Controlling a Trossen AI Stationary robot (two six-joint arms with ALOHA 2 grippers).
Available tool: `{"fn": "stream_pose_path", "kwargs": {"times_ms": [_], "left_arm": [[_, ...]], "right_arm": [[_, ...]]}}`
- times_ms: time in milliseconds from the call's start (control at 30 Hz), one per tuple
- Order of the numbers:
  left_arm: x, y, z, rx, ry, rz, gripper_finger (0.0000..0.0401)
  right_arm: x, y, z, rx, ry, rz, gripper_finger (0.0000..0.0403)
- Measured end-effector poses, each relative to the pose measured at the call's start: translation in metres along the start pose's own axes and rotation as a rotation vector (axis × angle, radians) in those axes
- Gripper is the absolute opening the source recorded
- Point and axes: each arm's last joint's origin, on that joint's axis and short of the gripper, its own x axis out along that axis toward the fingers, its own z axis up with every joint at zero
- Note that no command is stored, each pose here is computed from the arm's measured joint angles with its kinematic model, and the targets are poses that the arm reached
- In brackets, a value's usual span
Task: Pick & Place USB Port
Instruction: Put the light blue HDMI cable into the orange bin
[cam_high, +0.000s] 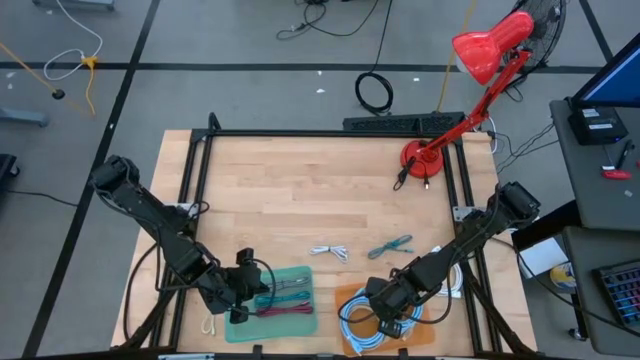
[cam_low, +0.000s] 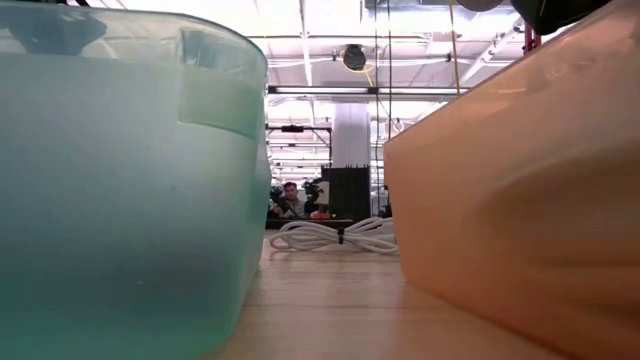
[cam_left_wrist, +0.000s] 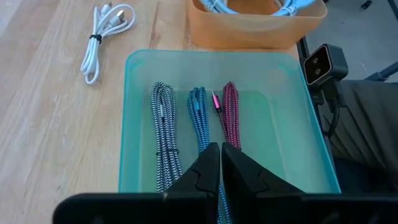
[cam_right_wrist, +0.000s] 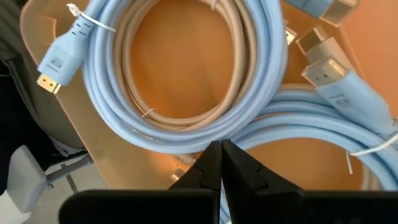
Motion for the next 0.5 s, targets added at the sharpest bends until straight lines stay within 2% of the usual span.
{"fn": "stream_pose_path", "kwargs": {"times_ms": [500], "left_arm": [[0.0000,-0.0001,0.0000,-0.001,0.000,-0.001,0.0019]], "right_arm": [[-0.0056,0.0042,0.0046,-0.038,-0.016,0.012,0.0000]]}}
